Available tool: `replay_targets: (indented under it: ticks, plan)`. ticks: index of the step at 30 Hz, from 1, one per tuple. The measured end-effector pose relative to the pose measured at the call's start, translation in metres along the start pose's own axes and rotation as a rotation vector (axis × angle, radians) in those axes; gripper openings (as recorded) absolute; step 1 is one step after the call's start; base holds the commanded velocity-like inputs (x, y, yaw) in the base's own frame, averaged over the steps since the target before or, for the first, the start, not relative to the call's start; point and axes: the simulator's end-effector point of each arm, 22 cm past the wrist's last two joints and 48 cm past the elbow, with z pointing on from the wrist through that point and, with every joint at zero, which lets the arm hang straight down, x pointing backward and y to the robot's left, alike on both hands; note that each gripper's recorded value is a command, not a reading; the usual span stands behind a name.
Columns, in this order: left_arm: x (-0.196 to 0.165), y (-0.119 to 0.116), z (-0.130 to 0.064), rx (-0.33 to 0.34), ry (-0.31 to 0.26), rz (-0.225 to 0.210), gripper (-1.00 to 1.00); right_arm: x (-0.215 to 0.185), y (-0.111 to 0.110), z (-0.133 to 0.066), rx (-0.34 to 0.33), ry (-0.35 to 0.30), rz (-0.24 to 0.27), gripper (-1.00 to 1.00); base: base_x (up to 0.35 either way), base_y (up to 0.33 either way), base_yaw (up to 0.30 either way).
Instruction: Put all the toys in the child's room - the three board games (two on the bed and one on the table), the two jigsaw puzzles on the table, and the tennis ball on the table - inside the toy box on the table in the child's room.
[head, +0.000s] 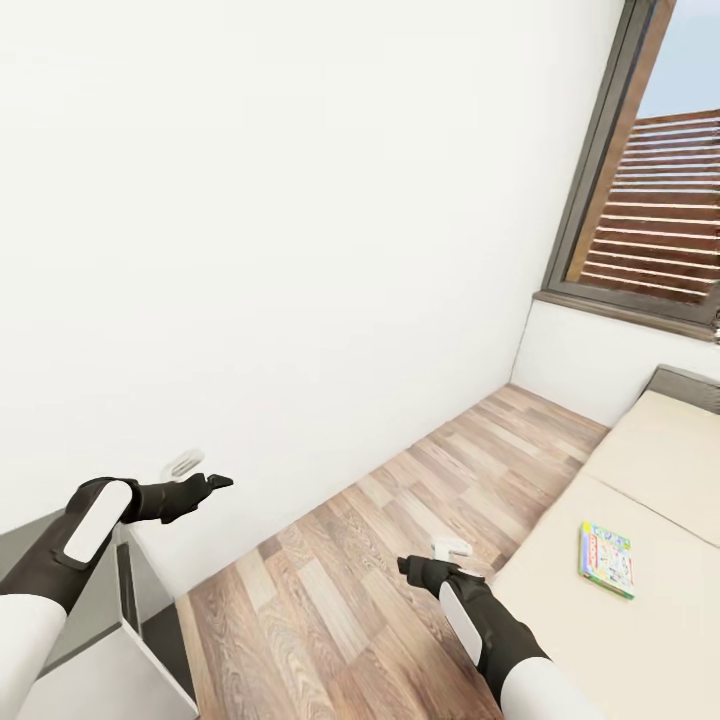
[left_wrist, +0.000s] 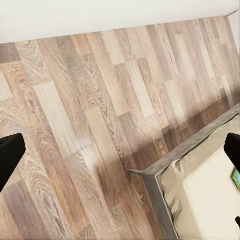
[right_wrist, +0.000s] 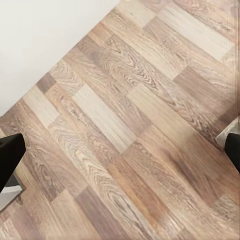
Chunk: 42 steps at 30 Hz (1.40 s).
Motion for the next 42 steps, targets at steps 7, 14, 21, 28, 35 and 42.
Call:
replay_targets:
  ticks: [7, 14, 21, 28, 35, 42]
  plan:
    - [0.000, 0.000, 0.000, 0.000, 0.000, 0.000, 1.00, -0.001, 0.000, 0.000, 0.000, -0.001, -0.001, 1.00, 0.000, 0.000, -0.261]
    - [-0.001, 0.000, -0.001, 0.001, -0.002, -0.001, 1.00, -0.002, 0.001, 0.000, -0.003, -0.004, 0.000, 1.00, 0.000, 0.000, -0.271]
    - [-0.001, -0.002, -0.001, 0.004, -0.002, 0.002, 1.00, -0.005, 0.003, -0.001, -0.008, -0.009, -0.001, 1.00, 0.000, 0.000, -0.079]
    - [-0.001, -0.002, -0.001, 0.003, 0.002, 0.002, 1.00, -0.005, 0.003, -0.001, -0.009, -0.012, -0.001, 1.00, 0.000, 0.000, -0.011]
    - [0.000, -0.003, -0.001, 0.004, 0.005, 0.002, 1.00, -0.016, 0.006, -0.003, -0.016, -0.045, -0.002, 1.00, 0.000, 0.000, -0.001]
    - [0.001, -0.004, 0.000, 0.006, 0.007, 0.003, 1.00, -0.017, 0.012, -0.013, -0.035, -0.114, -0.005, 1.00, 0.000, 0.000, 0.000]
